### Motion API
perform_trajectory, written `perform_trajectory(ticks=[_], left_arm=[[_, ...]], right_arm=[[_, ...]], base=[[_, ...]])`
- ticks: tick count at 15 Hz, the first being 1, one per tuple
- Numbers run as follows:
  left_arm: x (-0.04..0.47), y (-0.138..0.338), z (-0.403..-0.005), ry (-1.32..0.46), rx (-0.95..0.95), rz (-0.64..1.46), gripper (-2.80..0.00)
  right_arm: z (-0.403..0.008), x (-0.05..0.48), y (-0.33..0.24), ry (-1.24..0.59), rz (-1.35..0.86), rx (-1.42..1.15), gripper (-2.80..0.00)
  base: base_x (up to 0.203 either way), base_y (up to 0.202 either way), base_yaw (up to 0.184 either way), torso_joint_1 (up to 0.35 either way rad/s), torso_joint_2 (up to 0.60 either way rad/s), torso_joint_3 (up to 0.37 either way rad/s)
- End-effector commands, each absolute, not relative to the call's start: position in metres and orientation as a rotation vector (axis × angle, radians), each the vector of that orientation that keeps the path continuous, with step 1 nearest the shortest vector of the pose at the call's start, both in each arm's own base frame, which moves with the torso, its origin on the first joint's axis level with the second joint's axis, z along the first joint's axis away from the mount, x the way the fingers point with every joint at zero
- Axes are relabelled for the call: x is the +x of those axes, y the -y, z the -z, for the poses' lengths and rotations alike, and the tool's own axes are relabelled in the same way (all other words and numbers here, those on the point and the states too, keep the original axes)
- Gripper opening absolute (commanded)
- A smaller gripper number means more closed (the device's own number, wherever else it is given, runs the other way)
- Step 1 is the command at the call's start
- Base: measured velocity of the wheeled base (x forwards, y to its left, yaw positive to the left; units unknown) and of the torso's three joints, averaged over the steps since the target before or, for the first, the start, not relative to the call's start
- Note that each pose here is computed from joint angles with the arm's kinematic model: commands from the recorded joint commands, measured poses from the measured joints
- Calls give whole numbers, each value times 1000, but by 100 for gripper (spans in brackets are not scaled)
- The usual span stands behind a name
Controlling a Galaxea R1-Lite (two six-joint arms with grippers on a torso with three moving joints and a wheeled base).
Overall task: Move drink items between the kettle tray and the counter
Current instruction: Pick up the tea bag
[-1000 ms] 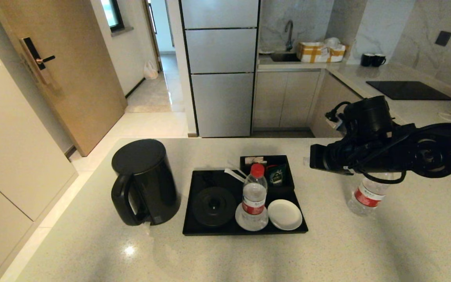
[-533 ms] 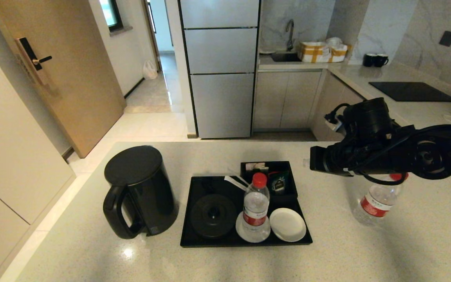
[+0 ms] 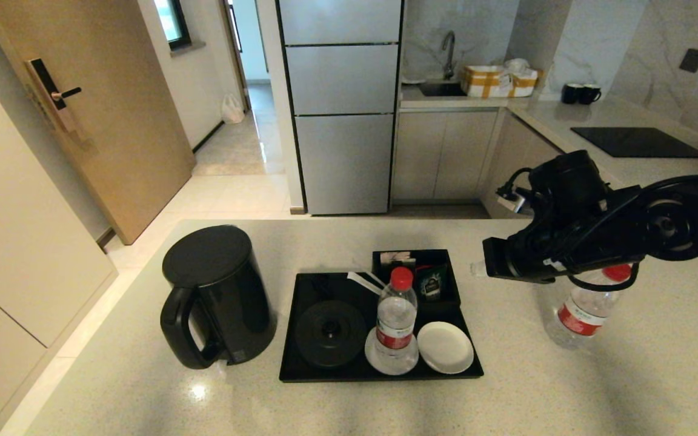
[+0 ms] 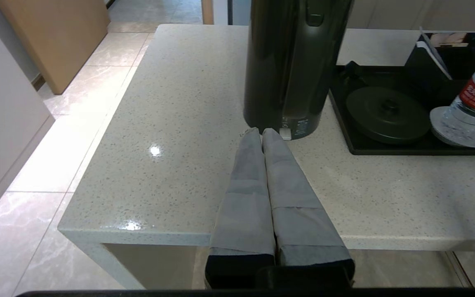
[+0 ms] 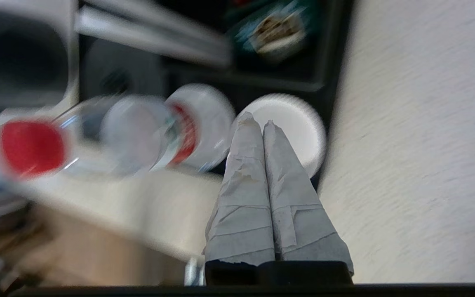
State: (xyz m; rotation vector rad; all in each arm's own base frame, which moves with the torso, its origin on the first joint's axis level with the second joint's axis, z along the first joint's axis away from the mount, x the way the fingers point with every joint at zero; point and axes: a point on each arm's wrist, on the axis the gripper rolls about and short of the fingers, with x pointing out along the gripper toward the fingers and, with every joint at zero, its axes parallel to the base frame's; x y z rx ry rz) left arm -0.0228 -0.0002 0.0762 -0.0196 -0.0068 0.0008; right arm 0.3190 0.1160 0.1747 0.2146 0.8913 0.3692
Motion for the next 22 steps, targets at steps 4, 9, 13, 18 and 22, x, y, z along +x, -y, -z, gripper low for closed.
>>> perform_trajectory(ticks=[4,9,13,18,22], left_arm=[[-23,0,-76,7,-20,0,-280],[-23,0,-76,8,-20,0,-280],[-23,0,-76,6,-20,0,-280],[-23,0,-76,6,-20,0,-280],[-23,0,-76,6,-20,0,-280]], right_arm=[[-157,334,-116,-996,-394,232,0],[-145,348,-120,-954,-366,213,0],[-163,358,-99,-1041,-368,190,0],[-156,365,-88,-1075,-409,148,0],[-156,371,-60,-1036,-624,211,0]], base=[[0,0,0,0,0,0],[0,0,0,0,0,0],[0,0,0,0,0,0],[0,0,0,0,0,0],[0,0,0,0,0,0]])
